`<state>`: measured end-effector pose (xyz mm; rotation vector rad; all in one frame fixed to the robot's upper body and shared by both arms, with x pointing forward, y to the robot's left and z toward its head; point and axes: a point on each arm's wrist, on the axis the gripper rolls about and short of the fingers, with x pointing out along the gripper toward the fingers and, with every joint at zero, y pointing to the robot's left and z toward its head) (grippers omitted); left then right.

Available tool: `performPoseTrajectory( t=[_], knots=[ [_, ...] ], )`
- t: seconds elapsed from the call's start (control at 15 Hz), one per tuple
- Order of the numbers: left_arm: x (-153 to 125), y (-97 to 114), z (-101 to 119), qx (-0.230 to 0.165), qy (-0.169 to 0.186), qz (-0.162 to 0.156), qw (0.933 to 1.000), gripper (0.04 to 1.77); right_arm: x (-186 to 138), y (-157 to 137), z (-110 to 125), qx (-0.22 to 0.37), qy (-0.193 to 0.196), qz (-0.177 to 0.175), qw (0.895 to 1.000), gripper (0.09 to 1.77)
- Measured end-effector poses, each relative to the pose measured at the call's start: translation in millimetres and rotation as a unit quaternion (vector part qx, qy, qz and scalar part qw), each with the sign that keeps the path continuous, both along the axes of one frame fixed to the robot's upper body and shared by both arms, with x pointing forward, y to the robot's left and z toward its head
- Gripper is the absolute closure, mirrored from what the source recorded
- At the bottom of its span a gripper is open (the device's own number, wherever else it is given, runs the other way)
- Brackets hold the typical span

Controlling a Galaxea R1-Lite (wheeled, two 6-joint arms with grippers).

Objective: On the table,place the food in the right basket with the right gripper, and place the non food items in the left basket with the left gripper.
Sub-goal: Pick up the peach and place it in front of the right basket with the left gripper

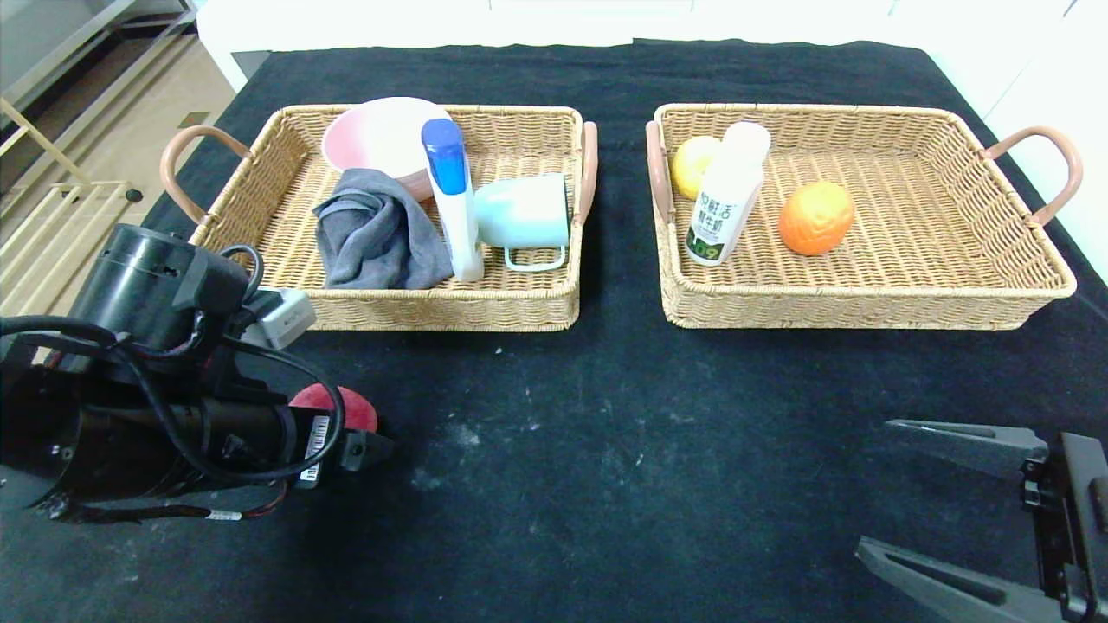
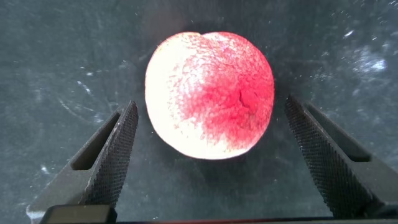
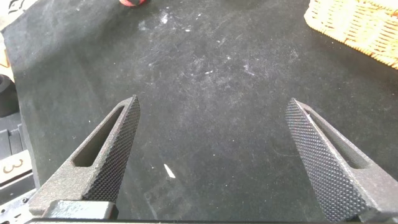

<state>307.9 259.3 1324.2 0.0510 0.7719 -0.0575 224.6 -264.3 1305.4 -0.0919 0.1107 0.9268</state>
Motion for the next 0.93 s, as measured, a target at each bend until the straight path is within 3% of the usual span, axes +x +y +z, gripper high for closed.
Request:
performPoseTrajectory(
  t=[0.33,0.6,0.93],
  knots=[
    [5.0,-1.6,-4.5,0.005,0.008,0.002,1.0000,0.09,0.0,0.0,0.2,0.000,0.000,0.000,1.000,0.15],
    [6.4,-2.0,-6.5,0.008,0.012,0.004,0.9999,0.69,-0.1,-0.1,0.1,0.000,-0.001,0.000,1.000,0.15],
    [6.6,-2.1,-7.4,0.008,0.014,0.003,0.9999,0.77,-0.3,0.1,0.0,0.000,-0.001,0.001,1.000,0.15]
  ],
)
